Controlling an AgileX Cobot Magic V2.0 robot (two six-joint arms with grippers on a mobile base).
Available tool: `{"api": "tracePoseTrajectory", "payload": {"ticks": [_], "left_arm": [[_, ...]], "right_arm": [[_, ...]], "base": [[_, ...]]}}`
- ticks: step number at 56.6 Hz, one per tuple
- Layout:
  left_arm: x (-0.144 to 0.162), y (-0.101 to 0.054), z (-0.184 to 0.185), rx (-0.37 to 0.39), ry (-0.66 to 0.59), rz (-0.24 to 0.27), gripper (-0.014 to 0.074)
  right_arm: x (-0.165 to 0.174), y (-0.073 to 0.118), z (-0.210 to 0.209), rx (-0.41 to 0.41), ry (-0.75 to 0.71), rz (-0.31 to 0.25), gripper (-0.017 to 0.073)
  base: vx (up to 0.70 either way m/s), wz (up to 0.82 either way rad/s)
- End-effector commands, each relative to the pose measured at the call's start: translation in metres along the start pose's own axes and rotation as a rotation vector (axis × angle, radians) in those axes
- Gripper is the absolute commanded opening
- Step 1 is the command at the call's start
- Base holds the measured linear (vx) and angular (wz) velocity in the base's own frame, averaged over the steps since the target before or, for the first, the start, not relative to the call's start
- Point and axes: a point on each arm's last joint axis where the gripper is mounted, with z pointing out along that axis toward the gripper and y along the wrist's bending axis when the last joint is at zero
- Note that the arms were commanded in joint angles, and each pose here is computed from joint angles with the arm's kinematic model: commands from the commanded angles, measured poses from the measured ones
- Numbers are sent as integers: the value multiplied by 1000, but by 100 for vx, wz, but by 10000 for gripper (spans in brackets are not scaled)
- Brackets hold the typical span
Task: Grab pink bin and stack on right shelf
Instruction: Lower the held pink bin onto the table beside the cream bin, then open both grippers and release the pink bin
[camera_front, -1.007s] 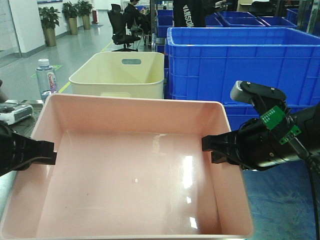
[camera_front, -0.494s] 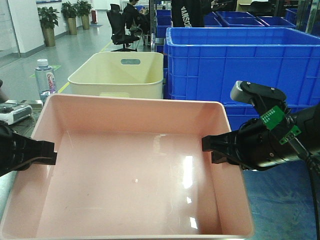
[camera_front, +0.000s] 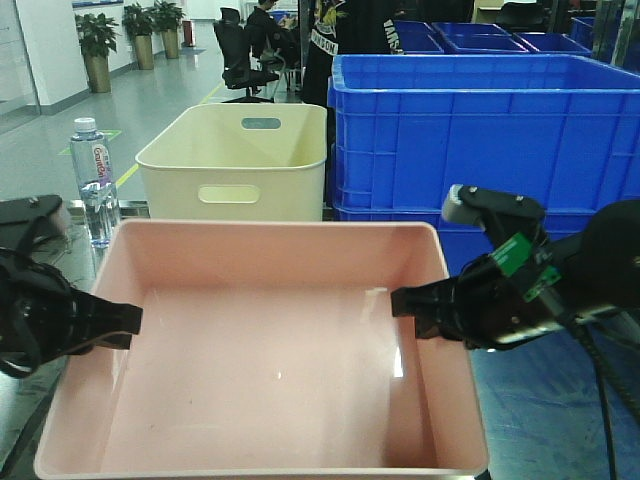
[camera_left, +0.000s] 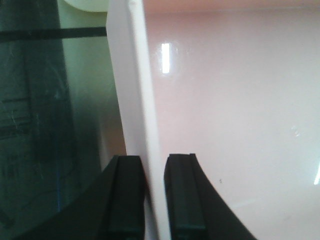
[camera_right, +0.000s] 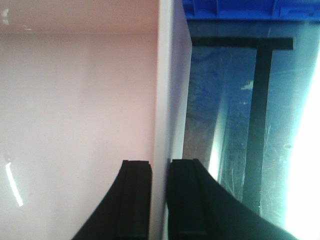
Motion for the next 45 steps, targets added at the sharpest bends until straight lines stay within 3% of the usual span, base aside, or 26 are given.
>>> {"api": "tracePoseTrajectory", "payload": {"ticks": [1, 18, 37, 45], "left_arm": [[-17, -4, -6, 11, -121, 8, 15], [-16, 5, 32, -6, -57, -12, 172], [-20, 6, 37, -12, -97, -16, 466], [-24, 5, 30, -12, -144, -12, 508]], "right_arm": [[-18, 2, -10, -25, -129, -2, 16], [-11, -3, 31, -6, -35, 16, 144], [-16, -4, 36, -8, -84, 13, 452], [-20, -2, 21, -14, -132, 1, 465]], "base": [[0, 0], [0, 0], [0, 0], [0, 0]]}}
